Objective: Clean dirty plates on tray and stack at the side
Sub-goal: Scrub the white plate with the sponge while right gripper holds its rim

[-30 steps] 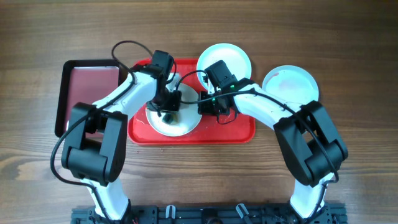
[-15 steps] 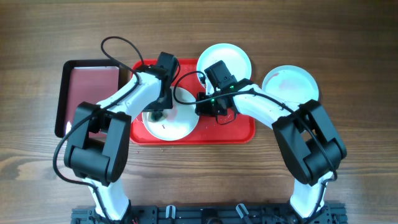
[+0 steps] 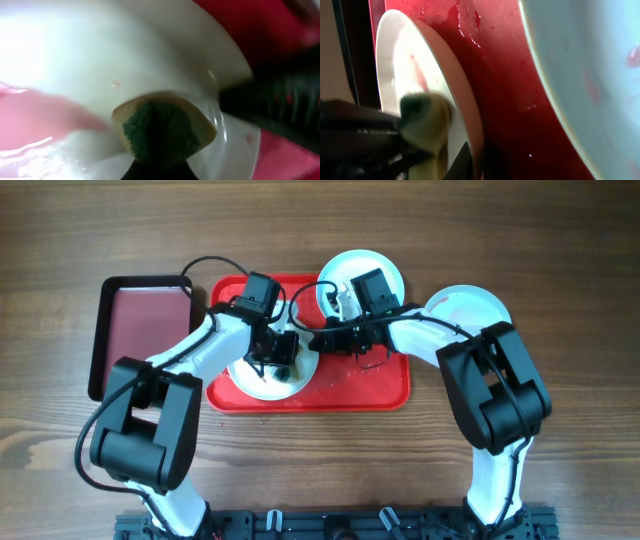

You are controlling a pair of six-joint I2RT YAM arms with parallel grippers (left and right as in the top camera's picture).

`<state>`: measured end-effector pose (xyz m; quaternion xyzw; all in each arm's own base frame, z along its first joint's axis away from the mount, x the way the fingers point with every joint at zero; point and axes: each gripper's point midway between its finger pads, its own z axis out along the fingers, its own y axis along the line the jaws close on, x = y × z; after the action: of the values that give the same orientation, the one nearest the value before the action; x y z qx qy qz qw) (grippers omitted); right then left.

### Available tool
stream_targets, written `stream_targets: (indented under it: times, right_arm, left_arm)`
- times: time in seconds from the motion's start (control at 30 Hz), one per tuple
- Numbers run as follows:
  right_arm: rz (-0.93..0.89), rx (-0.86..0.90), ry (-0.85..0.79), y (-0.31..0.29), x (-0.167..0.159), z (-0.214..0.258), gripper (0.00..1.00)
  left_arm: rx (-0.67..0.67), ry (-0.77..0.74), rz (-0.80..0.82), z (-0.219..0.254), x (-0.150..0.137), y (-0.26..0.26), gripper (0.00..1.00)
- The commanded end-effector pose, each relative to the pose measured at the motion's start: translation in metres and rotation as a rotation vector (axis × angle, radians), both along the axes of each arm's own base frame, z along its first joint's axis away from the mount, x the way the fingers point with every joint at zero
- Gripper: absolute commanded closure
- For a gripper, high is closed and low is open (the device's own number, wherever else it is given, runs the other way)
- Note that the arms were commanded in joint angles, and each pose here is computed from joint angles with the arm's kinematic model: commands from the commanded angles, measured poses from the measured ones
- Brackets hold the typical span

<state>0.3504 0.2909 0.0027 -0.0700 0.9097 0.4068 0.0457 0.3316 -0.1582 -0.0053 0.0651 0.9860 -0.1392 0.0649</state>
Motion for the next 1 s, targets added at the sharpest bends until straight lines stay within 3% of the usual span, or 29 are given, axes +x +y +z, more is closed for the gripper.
stream_targets:
  times: [0.0,0.1,0.2,0.3,0.4,0.57,0.67,0.73,0.77,0.9,0.97]
  right_arm:
    - [0.057,0.039,0.086,0.012,-0.022,-0.013,0.96]
    - [0.057,0.038,0.087,0.012,-0.022,-0.014,0.96]
    - [0.057,0.038,0.087,0.012,-0.022,-0.014,0.96]
    - [0.057,0.039,0.087,0.012,-0.022,-0.014,0.96]
    - [0.059,0.041,0.090,0.013,-0.022,-0.013,0.96]
    - [0.059,0.041,0.090,0.013,-0.022,-0.013,0.96]
    - [0.059,0.041,0.091,0.012,-0.023,-0.013,0.96]
    - [0.059,0.040,0.092,0.012,-0.023,-0.013,0.96]
    - [0.059,0.040,0.092,0.012,-0.023,-0.013,0.96]
    - [0.059,0.040,0.092,0.012,-0.023,-0.013,0.96]
    - [0.059,0.039,0.093,0.012,-0.023,-0.014,0.96]
  left_arm:
    - [0.528,0.053,0.327,-0.059,-0.027,0.103,0.96]
    - [0.539,0.109,0.299,-0.059,-0.041,0.104,0.96]
    - [0.406,0.304,0.095,-0.059,-0.081,0.081,0.96]
    - [0.219,0.364,-0.168,-0.056,-0.099,0.053,0.96]
    - [0.158,0.328,-0.388,-0.055,-0.102,0.046,0.96]
    - [0.142,0.215,-0.429,-0.060,-0.078,0.038,0.96]
    - [0.308,0.148,-0.306,-0.066,-0.056,0.062,0.96]
    - [0.518,0.101,0.005,-0.062,-0.041,0.098,0.96]
    - [0.554,0.095,0.127,-0.060,-0.040,0.105,0.96]
    - [0.550,0.124,0.431,-0.059,-0.048,0.109,0.96]
    - [0.496,0.156,0.454,-0.062,-0.051,0.100,0.96]
